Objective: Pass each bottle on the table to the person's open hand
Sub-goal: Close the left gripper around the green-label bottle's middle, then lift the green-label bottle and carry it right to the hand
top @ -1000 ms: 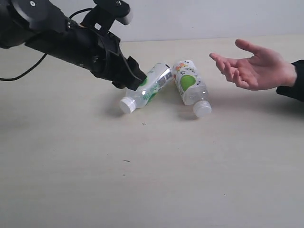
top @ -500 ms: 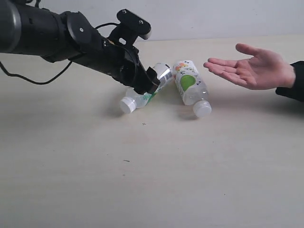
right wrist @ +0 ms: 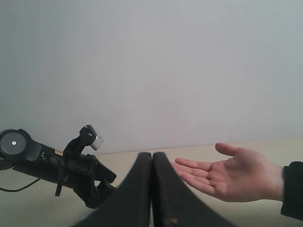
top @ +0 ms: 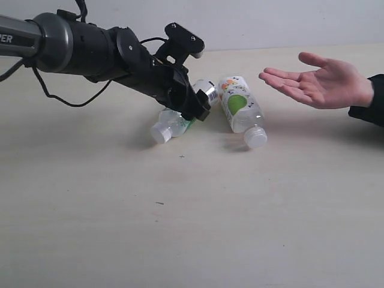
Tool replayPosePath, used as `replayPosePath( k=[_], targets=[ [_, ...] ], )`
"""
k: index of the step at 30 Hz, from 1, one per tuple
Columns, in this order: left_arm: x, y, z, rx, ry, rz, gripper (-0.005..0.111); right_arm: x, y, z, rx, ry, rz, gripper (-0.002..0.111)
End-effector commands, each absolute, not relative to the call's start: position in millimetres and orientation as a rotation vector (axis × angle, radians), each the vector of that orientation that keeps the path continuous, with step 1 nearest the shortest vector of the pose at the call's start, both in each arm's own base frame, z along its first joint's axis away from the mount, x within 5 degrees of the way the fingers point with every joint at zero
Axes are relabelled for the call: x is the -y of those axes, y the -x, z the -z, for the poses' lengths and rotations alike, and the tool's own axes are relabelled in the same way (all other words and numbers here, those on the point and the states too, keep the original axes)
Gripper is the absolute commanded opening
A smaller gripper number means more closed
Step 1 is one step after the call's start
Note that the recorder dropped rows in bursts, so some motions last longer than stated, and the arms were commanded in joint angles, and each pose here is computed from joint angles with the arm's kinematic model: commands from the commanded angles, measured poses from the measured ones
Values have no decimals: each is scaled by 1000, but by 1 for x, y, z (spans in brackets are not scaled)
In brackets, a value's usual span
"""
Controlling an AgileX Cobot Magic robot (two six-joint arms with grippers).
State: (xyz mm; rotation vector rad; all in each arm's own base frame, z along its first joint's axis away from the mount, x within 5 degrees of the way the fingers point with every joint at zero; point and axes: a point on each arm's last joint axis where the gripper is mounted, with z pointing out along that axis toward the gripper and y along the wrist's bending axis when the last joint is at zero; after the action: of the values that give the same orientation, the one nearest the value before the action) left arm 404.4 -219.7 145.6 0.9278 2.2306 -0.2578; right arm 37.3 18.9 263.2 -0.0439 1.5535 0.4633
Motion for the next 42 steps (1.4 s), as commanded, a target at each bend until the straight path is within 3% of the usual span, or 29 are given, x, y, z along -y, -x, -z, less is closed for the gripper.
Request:
replayPosePath(
  k=[1,22,26,30,32,42],
  targets=[
    [225,-407,-137,-2239,-943,256,74,-19,-37,-262,-1549,53,-453,0],
    [224,-407,-112,-2286,-976,245,72,-19,-37,-262,-1549,53,-453,0],
    [224,-406,-112,-2292,-981,250,50,-19,-37,-262,-1551,54,-453,0],
    [224,-406,-117,-2282,-978,250,12,-19,-37,-261,-1569,61,-456,0],
    [224,-407,-124,-2261,-980,242,0,-19,-37,-261,-1569,61,-456,0],
    [220,-401,-202,-2130,-862,271,1,-19,-37,-261,-1568,60,-459,0]
  ],
)
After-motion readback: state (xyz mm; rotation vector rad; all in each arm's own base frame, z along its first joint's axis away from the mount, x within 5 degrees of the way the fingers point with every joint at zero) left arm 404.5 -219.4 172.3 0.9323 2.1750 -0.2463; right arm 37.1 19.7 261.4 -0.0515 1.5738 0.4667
